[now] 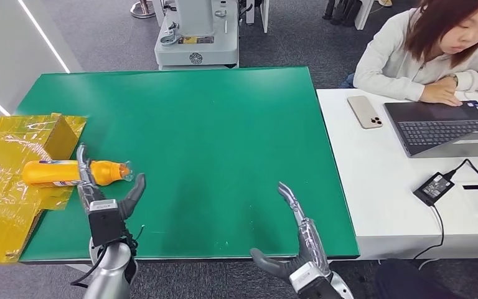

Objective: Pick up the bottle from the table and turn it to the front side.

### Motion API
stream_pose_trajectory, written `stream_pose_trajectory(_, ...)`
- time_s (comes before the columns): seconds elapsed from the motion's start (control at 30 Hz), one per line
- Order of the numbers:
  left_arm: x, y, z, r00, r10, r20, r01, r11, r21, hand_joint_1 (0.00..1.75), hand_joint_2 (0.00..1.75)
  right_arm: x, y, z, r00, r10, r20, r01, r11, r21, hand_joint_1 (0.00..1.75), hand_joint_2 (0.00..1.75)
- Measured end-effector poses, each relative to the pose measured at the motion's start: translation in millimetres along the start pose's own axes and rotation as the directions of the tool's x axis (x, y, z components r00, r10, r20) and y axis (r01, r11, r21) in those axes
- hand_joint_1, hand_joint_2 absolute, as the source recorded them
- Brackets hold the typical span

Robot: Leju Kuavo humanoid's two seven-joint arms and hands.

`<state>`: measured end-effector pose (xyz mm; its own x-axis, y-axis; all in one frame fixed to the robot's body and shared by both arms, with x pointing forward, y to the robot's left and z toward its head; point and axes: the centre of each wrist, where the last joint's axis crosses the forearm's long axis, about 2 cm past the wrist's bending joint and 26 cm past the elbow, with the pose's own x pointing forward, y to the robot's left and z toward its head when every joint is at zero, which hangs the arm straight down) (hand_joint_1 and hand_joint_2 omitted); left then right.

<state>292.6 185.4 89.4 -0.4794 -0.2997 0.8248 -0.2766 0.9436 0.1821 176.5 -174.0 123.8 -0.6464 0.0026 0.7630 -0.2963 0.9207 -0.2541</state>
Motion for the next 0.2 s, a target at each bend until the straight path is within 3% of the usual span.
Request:
stream_pose_trajectory(0.1, 16.4, -20.8, 8.0, 0.965, 0.256, -0.057, -0.261, 0.961, -0.094, 0.00, 1.75, 2.6, -3.2, 3.1, 1.000, -0.010, -0.012, 0.009, 0.998, -0.068, 0.00, 1.75)
stream_pose_trajectory(0.2, 29.2, -34.8, 15.5, 0.922, 0.377, -0.086, -0.387, 0.907, -0.167, 0.00, 1.75, 5.3, -7.2, 6.1, 0.999, -0.034, -0.025, 0.030, 0.990, -0.134, 0.00, 1.75)
